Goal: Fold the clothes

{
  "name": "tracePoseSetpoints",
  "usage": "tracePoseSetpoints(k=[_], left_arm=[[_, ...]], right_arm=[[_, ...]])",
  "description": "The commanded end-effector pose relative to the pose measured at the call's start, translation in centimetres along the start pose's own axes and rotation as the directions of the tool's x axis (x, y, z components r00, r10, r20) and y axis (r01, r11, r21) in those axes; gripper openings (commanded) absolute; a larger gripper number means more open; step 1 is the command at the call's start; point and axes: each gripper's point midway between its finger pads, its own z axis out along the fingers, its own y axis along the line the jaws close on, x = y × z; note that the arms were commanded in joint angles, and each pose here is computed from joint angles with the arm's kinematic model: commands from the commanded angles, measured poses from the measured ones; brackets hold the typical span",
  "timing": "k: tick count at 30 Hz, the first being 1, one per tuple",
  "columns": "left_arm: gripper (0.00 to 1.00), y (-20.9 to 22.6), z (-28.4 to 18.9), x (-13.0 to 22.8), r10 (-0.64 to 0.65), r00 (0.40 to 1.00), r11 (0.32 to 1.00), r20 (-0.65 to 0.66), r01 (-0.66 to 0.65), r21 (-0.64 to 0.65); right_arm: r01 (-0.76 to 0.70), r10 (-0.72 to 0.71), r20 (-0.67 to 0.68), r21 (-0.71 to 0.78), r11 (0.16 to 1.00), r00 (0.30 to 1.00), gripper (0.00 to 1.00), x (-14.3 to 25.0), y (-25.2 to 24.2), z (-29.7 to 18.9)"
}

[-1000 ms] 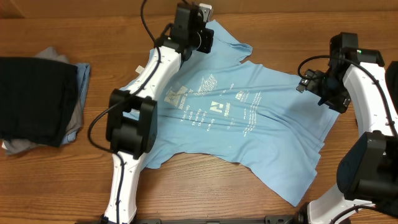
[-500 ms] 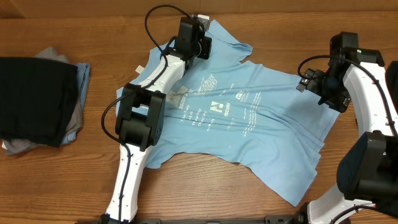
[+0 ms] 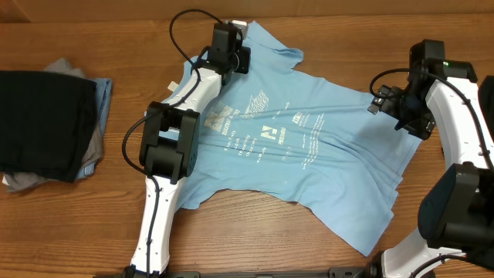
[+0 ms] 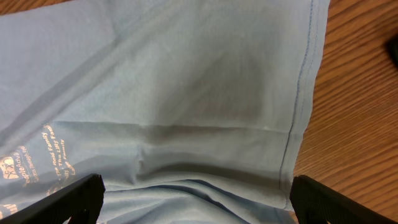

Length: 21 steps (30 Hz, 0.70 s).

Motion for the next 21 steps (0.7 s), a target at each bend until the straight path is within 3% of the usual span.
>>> tracePoseSetpoints(k=[1,9,16,21], left_arm=[[0.04,6.7,1.0,4.0,-0.031,0.995,0.985,-0.096,0.015,-0.173],[0.04,14.1,-0.7,6.5,-0.167,0.972,0.945,-0.166,0.109,-0.309],[0.04,18.1,-2.1,8.4,-0.247,0.946,0.923,-0.21,0.163,-0.349],[0.04,17.2,-3.2,5.1,-0.233,0.959,0.937,-0.164,0.175,-0.303]], right_arm=[[-0.004,0.004,0.032,0.005,1.0,0.999,1.0,-0.7,-0.1,-0.7],[-0.004,0.004,0.032,0.005,1.0,0.999,1.0,-0.7,-0.1,-0.7],[-0.004,0.004,0.032,0.005,1.0,0.999,1.0,-0.7,-0.1,-0.7],[-0.004,0.004,0.032,0.005,1.0,0.999,1.0,-0.7,-0.1,-0.7]])
